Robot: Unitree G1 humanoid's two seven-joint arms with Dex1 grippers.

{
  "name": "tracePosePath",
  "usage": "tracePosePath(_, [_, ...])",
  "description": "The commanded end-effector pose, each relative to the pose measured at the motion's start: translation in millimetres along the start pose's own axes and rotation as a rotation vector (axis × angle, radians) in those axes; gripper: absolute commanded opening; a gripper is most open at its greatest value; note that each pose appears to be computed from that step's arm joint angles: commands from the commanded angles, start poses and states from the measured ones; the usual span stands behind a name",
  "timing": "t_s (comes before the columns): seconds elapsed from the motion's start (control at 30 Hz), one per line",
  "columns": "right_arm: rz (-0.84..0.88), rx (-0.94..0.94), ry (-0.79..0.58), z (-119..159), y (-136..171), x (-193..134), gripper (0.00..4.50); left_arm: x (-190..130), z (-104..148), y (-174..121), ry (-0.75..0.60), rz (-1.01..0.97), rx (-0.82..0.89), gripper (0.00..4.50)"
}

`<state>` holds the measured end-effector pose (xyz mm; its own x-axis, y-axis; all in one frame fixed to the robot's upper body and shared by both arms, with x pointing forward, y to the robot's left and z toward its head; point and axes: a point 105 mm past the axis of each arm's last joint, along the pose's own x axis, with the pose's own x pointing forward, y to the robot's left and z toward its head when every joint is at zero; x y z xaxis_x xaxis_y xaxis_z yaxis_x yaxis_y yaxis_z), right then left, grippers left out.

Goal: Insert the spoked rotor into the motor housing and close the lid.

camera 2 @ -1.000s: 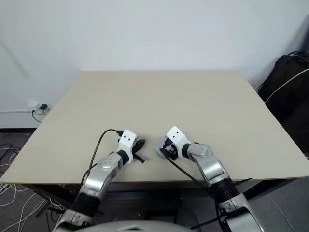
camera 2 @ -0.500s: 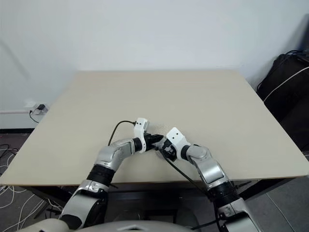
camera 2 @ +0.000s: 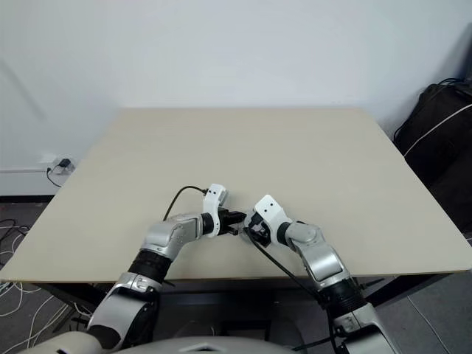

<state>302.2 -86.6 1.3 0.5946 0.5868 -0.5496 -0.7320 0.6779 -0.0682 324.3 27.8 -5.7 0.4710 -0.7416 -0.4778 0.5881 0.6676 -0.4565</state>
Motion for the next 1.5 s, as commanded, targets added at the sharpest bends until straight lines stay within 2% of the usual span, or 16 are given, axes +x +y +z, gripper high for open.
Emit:
tracePosePath(0.03, [0.017,0.028,0.087,-22.2,4.2,0.0,3.25,2.9,-12.0,-12.1,0.06,-0.052,0.015,0.03])
tracePosePath(0.07, [0.017,0.041,0.086,-22.5,4.1,-0.9,3.25,3.1,-13.0,-13.8,0.065,-0.059,0.019,0.03])
tracePosePath(0.13, [0.012,0.073,0.088,-24.2,3.3,-4.1,4.0,3.5,-14.1,-15.5,0.07,-0.067,0.024,0.03])
tracePosePath(0.2, [0.013,0.091,0.088,-26.0,3.7,-9.1,4.49,3.8,-14.6,-16.1,0.072,-0.069,0.027,0.03])
tracePosePath(0.37, [-0.025,0.116,0.095,-31.8,-2.6,-25.0,4.49,4.3,-14.8,-16.7,0.073,-0.071,0.031,0.03])
tracePosePath(0.5, [-0.046,0.136,0.088,-36.7,-9.8,-51.7,4.49,4.5,-13.9,-16.5,0.069,-0.07,0.032,0.03])
tracePosePath(0.7, [-0.116,0.178,-0.011,-24.8,-24.9,-79.4,4.49,4.0,-13.0,-15.6,0.069,-0.072,0.039,0.03])
tracePosePath(0.8, [-0.196,0.329,-0.128,-15.3,-38.9,-86.0,4.49,4.2,-12.8,-15.2,0.072,-0.073,0.043,0.03])
tracePosePath(0.9, [-0.274,0.551,-0.228,-12.1,-52.2,-85.7,4.49,4.4,-12.7,-15.0,0.073,-0.072,0.047,0.03])
tracePosePath(1.0, [-0.27,0.733,-0.253,-16.3,-51.1,-77.8,4.49,4.2,-12.4,-14.3,0.073,-0.071,0.049,0.03])
tracePosePath(1.2, [-0.187,0.904,-0.183,-24.3,-33.2,-51.8,4.49,4.0,-11.7,-13.1,0.068,-0.068,0.052,0.03])
tracePosePath(1.5, [-0.047,1.036,-0.161,-16.1,-15.6,-33.6,4.49,3.1,-9.2,-12.6,0.051,-0.061,0.061,0.03])
